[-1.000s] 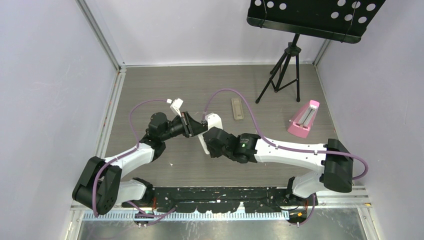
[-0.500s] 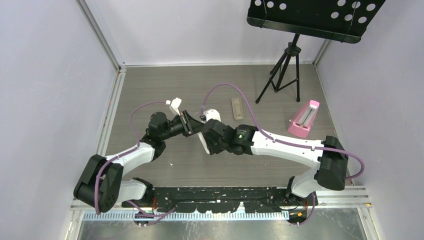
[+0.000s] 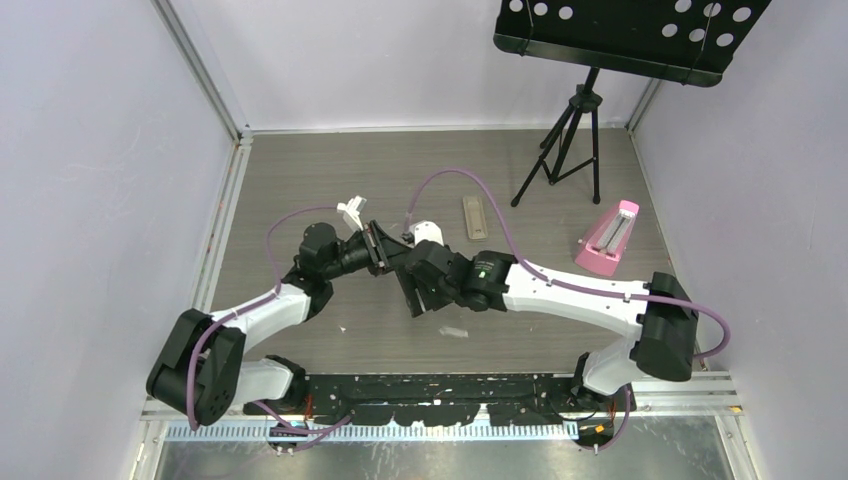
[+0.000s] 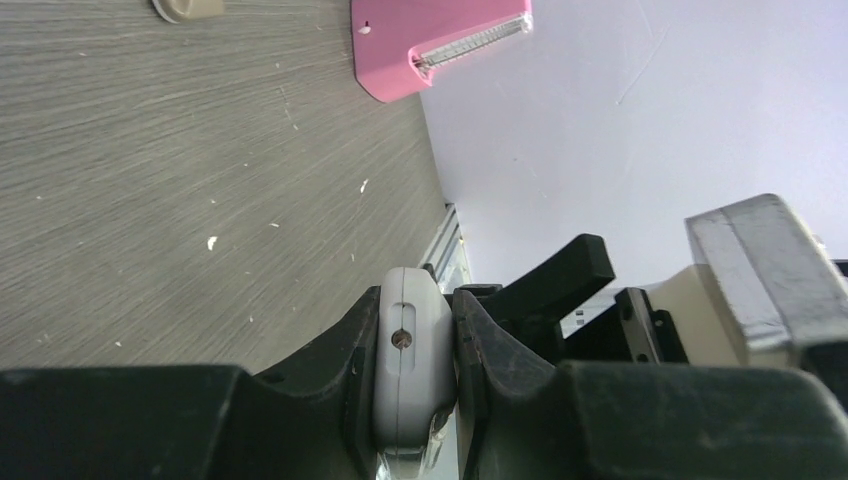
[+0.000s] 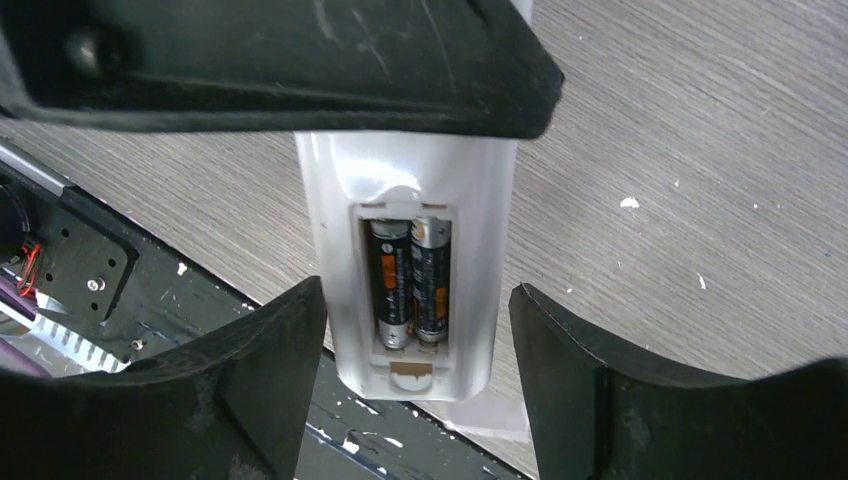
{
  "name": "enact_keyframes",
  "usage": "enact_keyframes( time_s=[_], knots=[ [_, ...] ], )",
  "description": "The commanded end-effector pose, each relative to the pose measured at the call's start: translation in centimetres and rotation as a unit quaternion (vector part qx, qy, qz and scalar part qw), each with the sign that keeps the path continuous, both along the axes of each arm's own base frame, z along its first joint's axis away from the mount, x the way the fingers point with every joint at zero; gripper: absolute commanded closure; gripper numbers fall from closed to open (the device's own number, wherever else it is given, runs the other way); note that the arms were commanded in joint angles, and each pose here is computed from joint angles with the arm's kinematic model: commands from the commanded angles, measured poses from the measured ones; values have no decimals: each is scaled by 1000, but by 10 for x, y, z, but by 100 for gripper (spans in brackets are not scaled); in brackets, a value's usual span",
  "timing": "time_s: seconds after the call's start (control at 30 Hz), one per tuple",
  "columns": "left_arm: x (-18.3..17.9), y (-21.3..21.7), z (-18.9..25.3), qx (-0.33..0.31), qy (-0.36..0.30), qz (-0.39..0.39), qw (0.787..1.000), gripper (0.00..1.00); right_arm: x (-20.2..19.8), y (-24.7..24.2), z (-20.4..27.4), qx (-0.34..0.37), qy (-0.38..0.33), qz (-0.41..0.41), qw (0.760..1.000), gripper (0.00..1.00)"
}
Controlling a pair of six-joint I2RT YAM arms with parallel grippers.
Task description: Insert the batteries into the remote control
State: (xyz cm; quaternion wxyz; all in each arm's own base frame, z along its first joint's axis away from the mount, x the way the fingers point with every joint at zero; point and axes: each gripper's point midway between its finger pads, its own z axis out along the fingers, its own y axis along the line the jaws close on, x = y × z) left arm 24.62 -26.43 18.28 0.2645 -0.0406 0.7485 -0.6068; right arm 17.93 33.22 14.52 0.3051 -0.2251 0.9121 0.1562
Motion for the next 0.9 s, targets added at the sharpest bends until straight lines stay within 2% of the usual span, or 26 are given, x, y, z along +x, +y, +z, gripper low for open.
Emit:
enact_keyframes(
  time_s=[0.0,0.2,0.37,0.47,0.6,0.67,0.73,0.8,0.87],
  knots=[
    [-1,-6,39,-35,-41,-18,998,100,1,2,33,72,-22,-13,997,27],
    [9,-2,27,-9,-34,6,999,100,11,-14,38,82,-41,-65,994,27],
    [23,12,-17,82,-36,52,995,100,16,-35,40,89,-55,-112,988,26],
    [25,19,-36,111,-35,66,991,100,15,-63,25,56,-48,-154,985,26],
    [26,20,-49,113,-27,71,991,100,-2,-95,-19,-16,-10,-175,984,28],
    [26,18,-50,102,-27,70,992,100,-15,-110,-45,-64,22,-177,982,31],
    [24,17,-53,94,-25,70,993,100,-30,-124,-69,-104,56,-180,976,40],
    [23,18,-56,88,-17,73,993,100,-46,-131,-89,-124,87,-176,973,47],
    [21,18,-60,82,-8,79,993,100,-60,-128,-100,-117,113,-164,973,50]
  ],
)
